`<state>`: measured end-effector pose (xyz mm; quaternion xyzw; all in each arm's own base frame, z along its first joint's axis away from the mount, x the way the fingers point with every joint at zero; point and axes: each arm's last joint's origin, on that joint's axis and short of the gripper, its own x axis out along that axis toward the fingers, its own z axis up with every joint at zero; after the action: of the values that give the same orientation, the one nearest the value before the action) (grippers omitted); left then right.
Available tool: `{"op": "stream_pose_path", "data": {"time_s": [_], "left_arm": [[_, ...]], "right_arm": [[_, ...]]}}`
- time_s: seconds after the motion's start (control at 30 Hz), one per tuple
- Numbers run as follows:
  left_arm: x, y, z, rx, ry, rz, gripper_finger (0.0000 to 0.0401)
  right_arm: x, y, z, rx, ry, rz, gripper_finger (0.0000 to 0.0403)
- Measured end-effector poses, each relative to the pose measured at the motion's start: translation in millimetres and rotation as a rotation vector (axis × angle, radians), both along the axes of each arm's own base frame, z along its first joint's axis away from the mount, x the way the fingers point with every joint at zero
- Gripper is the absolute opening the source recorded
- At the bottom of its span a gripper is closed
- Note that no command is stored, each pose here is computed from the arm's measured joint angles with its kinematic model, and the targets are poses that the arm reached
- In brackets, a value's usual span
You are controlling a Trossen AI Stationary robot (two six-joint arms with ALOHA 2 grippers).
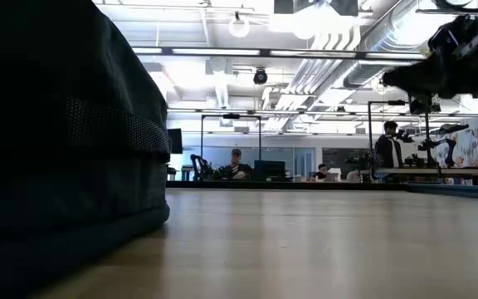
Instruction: Unpack backpack
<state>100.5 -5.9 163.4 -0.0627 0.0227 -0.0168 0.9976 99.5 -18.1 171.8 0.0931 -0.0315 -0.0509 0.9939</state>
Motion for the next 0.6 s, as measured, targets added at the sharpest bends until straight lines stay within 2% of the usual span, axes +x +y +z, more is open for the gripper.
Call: {"op": "stream_pose_path", "data": {"time_s": [0.07,0.17,0.23,0.3,0.37,0.5,0.6], "left_arm": [[0.0,0.0,0.0,0.0,0.0,0.0,0.0002],[0.0,0.0,0.0,0.0,0.0,0.0,0.0002],[0.0,0.0,0.0,0.0,0.0,0.0,0.0002],[0.0,0.0,0.0,0.0,0.0,0.0,0.0002],[0.0,0.0,0.0,0.0,0.0,0.0,0.0002],[0.0,0.0,0.0,0.0,0.0,0.0,0.0002],[0.0,0.0,0.0,0.0,0.0,0.0,0.0002]], "right_arm": [[-1.0,-1.5,8.5,0.032,-0.093,-0.055,0.0],[-4.6,-3.1,22.7,0.171,-0.272,-0.1,0.0],[-6.0,-2.6,28.7,0.162,-0.335,-0.087,0.0],[-5.3,-1.3,31.8,0.108,-0.346,-0.045,0.0],[-3.2,-1.4,36.3,0.101,-0.337,-0.036,0.0],[4.0,-1.7,61.6,0.093,-0.325,0.005,0.0],[15.5,-1.4,81.4,0.064,-0.28,0.089,0.0]]}}
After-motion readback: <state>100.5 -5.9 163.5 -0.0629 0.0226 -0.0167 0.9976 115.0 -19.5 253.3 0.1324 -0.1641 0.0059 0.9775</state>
